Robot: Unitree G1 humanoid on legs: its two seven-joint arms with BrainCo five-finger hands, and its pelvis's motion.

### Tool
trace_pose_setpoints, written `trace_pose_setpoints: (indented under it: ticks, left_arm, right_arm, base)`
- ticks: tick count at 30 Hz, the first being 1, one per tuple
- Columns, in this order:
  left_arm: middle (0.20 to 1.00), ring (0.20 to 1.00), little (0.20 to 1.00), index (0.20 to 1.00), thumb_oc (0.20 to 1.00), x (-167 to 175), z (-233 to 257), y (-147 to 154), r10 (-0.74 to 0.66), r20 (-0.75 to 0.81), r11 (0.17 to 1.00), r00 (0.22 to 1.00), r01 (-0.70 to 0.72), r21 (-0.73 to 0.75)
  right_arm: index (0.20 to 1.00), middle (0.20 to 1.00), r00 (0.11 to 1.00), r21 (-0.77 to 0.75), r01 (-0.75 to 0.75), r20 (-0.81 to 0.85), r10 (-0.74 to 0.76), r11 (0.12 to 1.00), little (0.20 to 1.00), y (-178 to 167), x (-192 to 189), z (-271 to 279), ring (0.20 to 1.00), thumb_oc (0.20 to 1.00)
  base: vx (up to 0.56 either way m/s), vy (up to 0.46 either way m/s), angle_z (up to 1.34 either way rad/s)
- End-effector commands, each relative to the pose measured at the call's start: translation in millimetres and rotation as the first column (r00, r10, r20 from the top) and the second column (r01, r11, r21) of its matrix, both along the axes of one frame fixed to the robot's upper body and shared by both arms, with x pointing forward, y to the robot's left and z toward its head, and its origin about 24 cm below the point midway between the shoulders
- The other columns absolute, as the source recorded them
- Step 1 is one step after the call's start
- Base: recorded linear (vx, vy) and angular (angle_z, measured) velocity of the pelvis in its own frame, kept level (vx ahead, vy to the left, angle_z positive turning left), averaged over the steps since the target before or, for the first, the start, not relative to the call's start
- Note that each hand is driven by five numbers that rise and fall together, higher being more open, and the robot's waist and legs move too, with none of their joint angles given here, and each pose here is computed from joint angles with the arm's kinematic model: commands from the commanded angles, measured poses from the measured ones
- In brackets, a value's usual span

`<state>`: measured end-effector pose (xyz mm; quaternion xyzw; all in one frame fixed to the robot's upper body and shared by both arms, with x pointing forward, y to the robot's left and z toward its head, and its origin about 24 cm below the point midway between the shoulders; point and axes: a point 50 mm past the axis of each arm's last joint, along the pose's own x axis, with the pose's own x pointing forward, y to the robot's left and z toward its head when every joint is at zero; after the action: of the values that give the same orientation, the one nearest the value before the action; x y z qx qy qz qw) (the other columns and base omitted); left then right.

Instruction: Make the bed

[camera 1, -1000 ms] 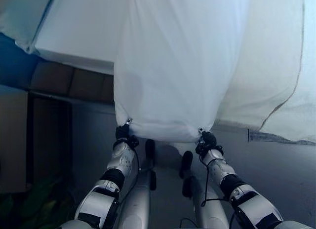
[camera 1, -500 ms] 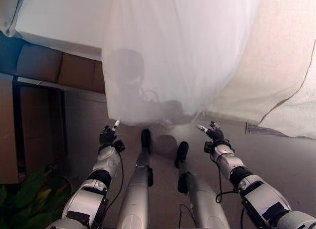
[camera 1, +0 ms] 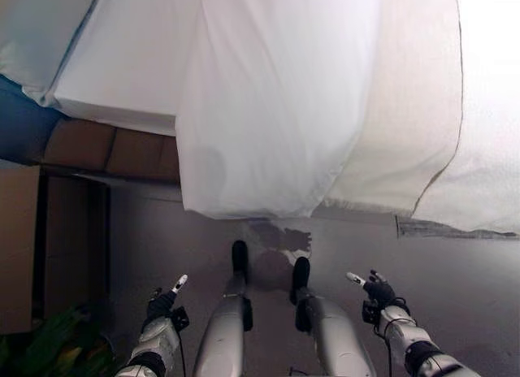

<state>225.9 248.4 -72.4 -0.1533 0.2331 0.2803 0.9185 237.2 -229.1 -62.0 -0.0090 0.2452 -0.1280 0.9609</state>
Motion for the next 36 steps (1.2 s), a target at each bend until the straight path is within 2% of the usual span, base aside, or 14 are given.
trace_pose_setpoints:
  ticks: [1, 2, 4, 5, 7, 8, 9, 10, 11, 15, 19, 22, 28, 36]
  left_arm:
    - [1.000, 1.000, 1.000, 1.000, 1.000, 33.7, 39.8, -5.9, -0.013, 0.241, 1.000, 0.970, 0.011, 0.011]
    - [1.000, 1.000, 1.000, 1.000, 1.000, 46.7, 64.3, -7.2, -0.069, 0.350, 0.998, 0.934, 0.060, 0.036]
    - [1.000, 1.000, 1.000, 1.000, 1.000, 52.1, 76.1, -7.6, -0.094, 0.393, 0.995, 0.915, 0.078, 0.058]
    - [1.000, 1.000, 1.000, 1.000, 1.000, 68.1, 101.5, -11.2, -0.140, 0.478, 0.990, 0.867, 0.109, 0.093]
    - [1.000, 1.000, 1.000, 1.000, 1.000, 82.7, 128.2, -18.8, -0.188, 0.563, 0.982, 0.805, 0.151, 0.112]
    - [1.000, 1.000, 1.000, 1.000, 1.000, 82.9, 128.4, -18.8, -0.188, 0.563, 0.982, 0.804, 0.151, 0.112]
    - [1.000, 1.000, 1.000, 1.000, 1.000, 95.1, 152.4, -25.7, -0.244, 0.626, 0.969, 0.741, 0.202, 0.140]
    - [1.000, 1.000, 1.000, 1.000, 1.000, 95.2, 152.5, -25.6, -0.244, 0.626, 0.969, 0.740, 0.201, 0.140]
    - [1.000, 1.000, 1.000, 1.000, 1.000, 103.7, 172.5, -25.6, -0.276, 0.666, 0.961, 0.693, 0.217, 0.172]
    - [1.000, 1.000, 1.000, 1.000, 1.000, 127.3, 232.3, -18.1, -0.355, 0.723, 0.935, 0.593, 0.207, 0.289]
    - [1.000, 1.000, 1.000, 1.000, 1.000, 145.5, 280.6, -31.4, -0.420, 0.759, 0.908, 0.497, 0.235, 0.348]
    - [1.000, 1.000, 1.000, 1.000, 1.000, 151.0, 302.9, -53.1, -0.457, 0.773, 0.889, 0.439, 0.247, 0.386]
    - [1.000, 1.000, 1.000, 1.000, 1.000, 159.2, 322.8, -63.6, -0.516, 0.748, 0.856, 0.417, 0.267, 0.442]
    - [1.000, 1.000, 1.000, 1.000, 1.000, 182.1, 351.5, -66.9, -0.588, 0.616, 0.794, 0.525, 0.228, 0.563]
  right_arm:
    - [1.000, 1.000, 0.967, -0.178, -0.070, 0.231, 0.111, 0.982, 1.000, -12.5, 35.3, 53.5, 1.000, 1.000]
    - [1.000, 1.000, 0.922, -0.205, -0.107, 0.346, 0.174, 0.973, 1.000, -5.1, 50.7, 82.4, 1.000, 1.000]
    - [1.000, 1.000, 0.908, -0.211, -0.115, 0.374, 0.189, 0.971, 1.000, -3.5, 55.4, 90.6, 1.000, 1.000]
    - [1.000, 1.000, 0.860, -0.187, -0.122, 0.470, 0.198, 0.975, 1.000, 5.5, 70.9, 115.8, 1.000, 1.000]
    - [1.000, 1.000, 0.813, -0.160, -0.151, 0.542, 0.215, 0.975, 1.000, 19.3, 85.5, 137.5, 1.000, 1.000]
    - [1.000, 1.000, 0.812, -0.160, -0.151, 0.542, 0.215, 0.975, 1.000, 19.3, 85.7, 137.7, 1.000, 1.000]
    - [1.000, 1.000, 0.759, -0.145, -0.212, 0.598, 0.256, 0.966, 1.000, 39.0, 99.2, 159.4, 1.000, 1.000]
    - [1.000, 1.000, 0.759, -0.145, -0.212, 0.599, 0.256, 0.966, 1.000, 39.0, 99.3, 159.5, 1.000, 1.000]
    - [1.000, 1.000, 0.713, -0.156, -0.242, 0.640, 0.285, 0.958, 1.000, 49.4, 109.2, 179.7, 1.000, 1.000]
    - [1.000, 1.000, 0.581, -0.246, -0.312, 0.715, 0.389, 0.918, 1.000, 78.7, 132.2, 240.9, 1.000, 1.000]
    - [1.000, 1.000, 0.463, -0.299, -0.299, 0.785, 0.412, 0.906, 1.000, 95.7, 140.9, 297.3, 1.000, 1.000]
    - [1.000, 1.000, 0.428, -0.311, -0.211, 0.823, 0.374, 0.927, 1.000, 89.1, 147.4, 334.4, 1.000, 1.000]
    - [1.000, 1.000, 0.425, -0.279, -0.194, 0.840, 0.337, 0.940, 1.000, 85.7, 156.6, 369.5, 1.000, 1.000]
    - [1.000, 1.000, 0.546, -0.278, -0.227, 0.757, 0.358, 0.934, 1.000, 110.2, 174.5, 361.5, 1.000, 1.000]
  base:
    - [0.05, -0.044, 0.19]
    - [0.08, -0.006, -0.15]
    - [0.11, 0.033, -0.29]
    - [0.11, 0.113, -0.23]
    - [0.08, 0.145, -0.08]
    - [0.05, 0.278, -0.14]
    - [0.03, 0.212, -0.23]
    - [0.03, 0.355, -0.38]
    - [0.01, 0.275, -0.50]
    - [0.01, 0.327, -0.79]
    - [0.00, 0.153, -0.30]
    - [0.09, -0.013, -0.14]
    - [0.03, -0.056, 0.34]
    - [0.06, -0.077, 0.16]
